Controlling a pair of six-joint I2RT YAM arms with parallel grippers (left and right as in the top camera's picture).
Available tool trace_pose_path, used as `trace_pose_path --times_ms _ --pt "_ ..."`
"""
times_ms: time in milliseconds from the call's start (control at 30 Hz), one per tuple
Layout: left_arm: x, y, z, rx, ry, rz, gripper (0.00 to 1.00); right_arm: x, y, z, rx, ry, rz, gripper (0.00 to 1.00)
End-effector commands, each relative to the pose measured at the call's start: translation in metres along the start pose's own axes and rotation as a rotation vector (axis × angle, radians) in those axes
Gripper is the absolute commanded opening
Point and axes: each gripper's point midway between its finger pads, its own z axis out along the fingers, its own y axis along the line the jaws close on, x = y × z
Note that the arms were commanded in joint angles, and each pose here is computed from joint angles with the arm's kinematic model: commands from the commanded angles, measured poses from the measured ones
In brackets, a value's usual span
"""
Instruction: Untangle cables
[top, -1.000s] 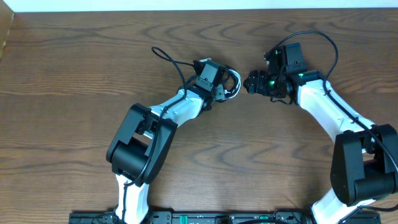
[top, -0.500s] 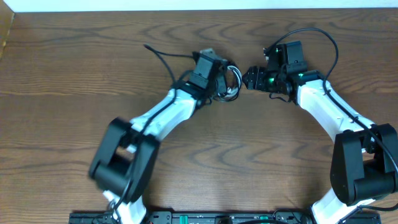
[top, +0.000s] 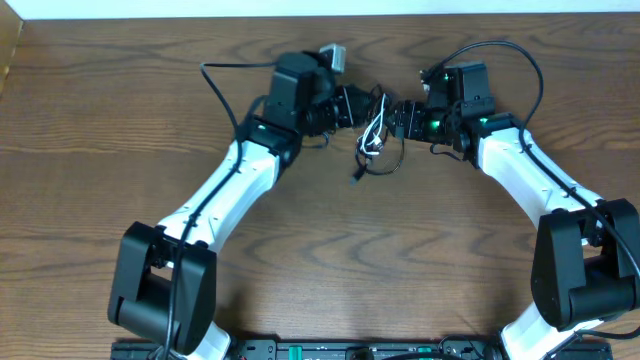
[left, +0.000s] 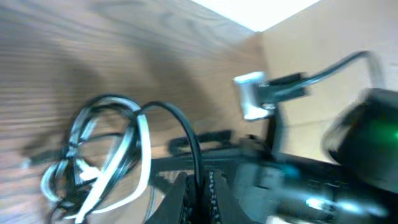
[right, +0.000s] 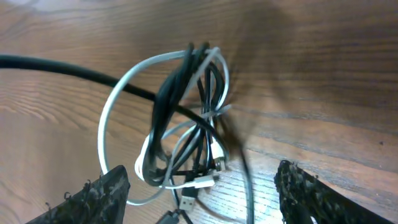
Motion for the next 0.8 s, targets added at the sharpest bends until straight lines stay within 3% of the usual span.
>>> trace_pose_path --times_ms 0,367,600,767 --pt "-0.001 -0.026 -0.012 0.177 0.073 -0.049 0.07 0.002 0.004 0.003 -0.019 0.008 -0.001 0.72" --pt "-0.035 -0.07 -0.04 0.419 0.017 -0.003 0.08 -0.009 0.003 0.002 -0.018 -0.033 -0.021 0.71" --pt "-0.042 -0.077 -0.044 0.445 -0.004 -0.015 0.07 -0.023 0.028 -0.003 -0.161 -0.074 -0.095 0.71" --pt "-0.051 -0.08 -0.046 0.447 -0.033 -0.095 0.07 -0.035 0.035 -0.004 -0.18 -0.127 -0.118 0.64"
